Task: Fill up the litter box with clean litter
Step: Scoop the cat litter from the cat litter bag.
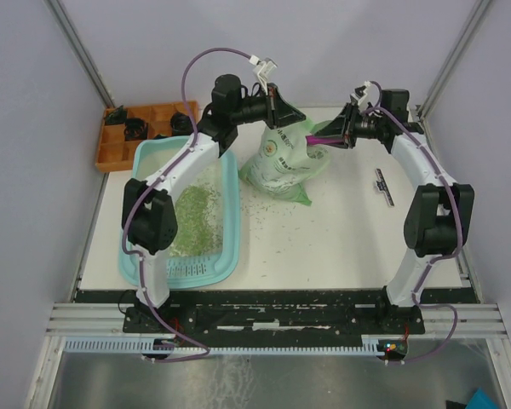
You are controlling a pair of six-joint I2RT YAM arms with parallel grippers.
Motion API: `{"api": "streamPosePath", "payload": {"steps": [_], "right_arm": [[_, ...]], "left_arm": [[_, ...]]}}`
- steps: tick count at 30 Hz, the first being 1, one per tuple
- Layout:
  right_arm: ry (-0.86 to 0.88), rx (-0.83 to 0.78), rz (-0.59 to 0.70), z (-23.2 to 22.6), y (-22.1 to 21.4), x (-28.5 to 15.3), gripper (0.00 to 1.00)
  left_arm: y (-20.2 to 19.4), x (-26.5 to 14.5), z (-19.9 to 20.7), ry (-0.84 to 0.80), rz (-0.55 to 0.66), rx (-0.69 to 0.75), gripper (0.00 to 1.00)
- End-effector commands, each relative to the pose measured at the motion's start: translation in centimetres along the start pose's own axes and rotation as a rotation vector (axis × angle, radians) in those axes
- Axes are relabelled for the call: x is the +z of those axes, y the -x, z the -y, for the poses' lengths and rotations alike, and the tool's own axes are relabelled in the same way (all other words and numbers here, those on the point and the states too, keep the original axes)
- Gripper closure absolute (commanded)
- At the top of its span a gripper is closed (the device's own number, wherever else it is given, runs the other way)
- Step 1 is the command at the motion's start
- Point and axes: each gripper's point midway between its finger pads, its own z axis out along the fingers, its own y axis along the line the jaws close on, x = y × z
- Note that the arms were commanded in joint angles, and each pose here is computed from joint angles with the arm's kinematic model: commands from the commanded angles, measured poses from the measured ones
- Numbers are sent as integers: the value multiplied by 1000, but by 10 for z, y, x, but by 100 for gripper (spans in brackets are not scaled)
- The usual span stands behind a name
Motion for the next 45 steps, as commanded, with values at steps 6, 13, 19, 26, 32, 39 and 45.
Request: {"api": "streamPosePath", "payload": {"steps": [6,13,19,26,32,39,45], "right_arm": [[104,-114,14,-49,-6,-27,98],[110,-115,30,-53,-10,-40,98],[122,-122,46,-61,-11,-55,98],[115,-105,70,-54,-12,-69,98],[109,-91,80,-46,-15,-77,98],[86,-86,80,-37,-22,-86,98],[63,-87,76,-26,-26,-93,98]], "left_arm": [[42,-15,49,-78,77,89,97],[46,-18,52,-76,85,101,97],[48,-19,54,-76,86,105,97],[50,-22,59,-77,84,118,97],[49,-29,62,-55,67,139,97],[53,-34,70,-54,72,157,97],[52,-35,72,-57,71,153,97]]}}
